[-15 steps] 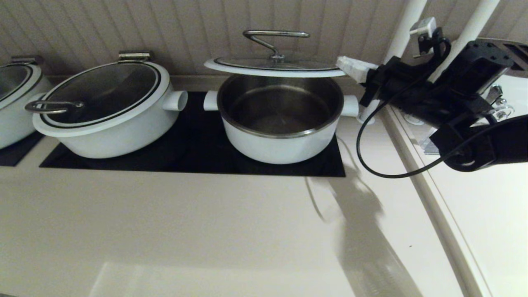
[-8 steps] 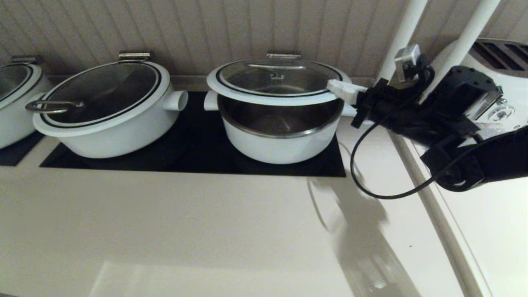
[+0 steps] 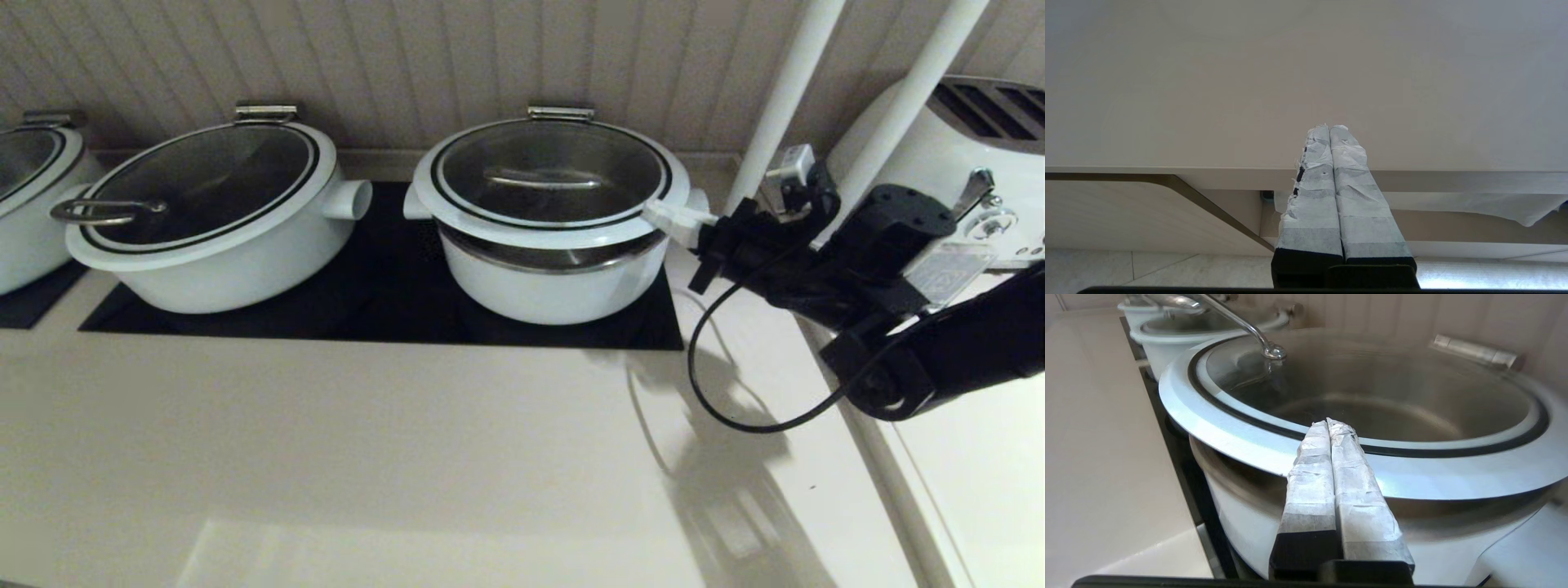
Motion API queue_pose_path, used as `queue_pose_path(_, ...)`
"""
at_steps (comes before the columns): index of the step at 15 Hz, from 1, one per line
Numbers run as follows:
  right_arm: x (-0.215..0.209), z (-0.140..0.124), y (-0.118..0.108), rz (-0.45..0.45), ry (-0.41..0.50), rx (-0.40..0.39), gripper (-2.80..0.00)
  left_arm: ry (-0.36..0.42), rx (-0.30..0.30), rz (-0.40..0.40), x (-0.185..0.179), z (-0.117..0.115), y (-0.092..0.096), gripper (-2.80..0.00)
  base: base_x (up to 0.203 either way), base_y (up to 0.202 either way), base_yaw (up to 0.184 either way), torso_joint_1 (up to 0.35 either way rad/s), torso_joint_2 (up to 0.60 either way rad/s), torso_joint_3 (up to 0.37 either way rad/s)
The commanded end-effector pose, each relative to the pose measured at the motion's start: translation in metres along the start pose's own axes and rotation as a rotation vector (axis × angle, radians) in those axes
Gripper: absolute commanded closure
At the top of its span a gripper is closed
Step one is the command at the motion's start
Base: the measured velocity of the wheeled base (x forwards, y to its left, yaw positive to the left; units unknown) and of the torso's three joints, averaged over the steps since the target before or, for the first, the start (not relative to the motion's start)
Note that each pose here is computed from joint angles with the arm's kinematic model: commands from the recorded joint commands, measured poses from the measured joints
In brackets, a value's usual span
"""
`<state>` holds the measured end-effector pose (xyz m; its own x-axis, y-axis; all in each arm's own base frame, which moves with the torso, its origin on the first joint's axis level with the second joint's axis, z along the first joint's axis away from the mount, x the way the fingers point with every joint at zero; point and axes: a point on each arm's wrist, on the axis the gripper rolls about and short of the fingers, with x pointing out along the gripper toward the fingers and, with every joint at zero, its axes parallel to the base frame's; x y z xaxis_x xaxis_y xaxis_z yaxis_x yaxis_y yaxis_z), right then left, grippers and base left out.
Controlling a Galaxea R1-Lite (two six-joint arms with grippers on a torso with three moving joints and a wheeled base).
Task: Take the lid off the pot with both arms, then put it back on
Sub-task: Close the pot lid
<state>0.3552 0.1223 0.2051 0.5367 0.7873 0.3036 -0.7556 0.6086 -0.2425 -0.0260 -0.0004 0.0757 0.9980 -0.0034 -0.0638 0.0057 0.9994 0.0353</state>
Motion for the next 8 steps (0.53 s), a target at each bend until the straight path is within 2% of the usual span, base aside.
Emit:
queue_pose_path(1,0.001,-0.015,0.0,0.006,0.023,0.017,0.0,0.0,0.001,0.0,0.0,0.0,0.0,0.0,0.0,0.0,0.0,0.0,0.0,0.0)
queue_pose_path(8,0.003,-0.042,-0.002,-0.002,0.048,0.038,0.0,0.001,0.0,0.0,0.0,0.0,0.0,0.0,0.0,0.0,0.0,0.0,0.0,0.0)
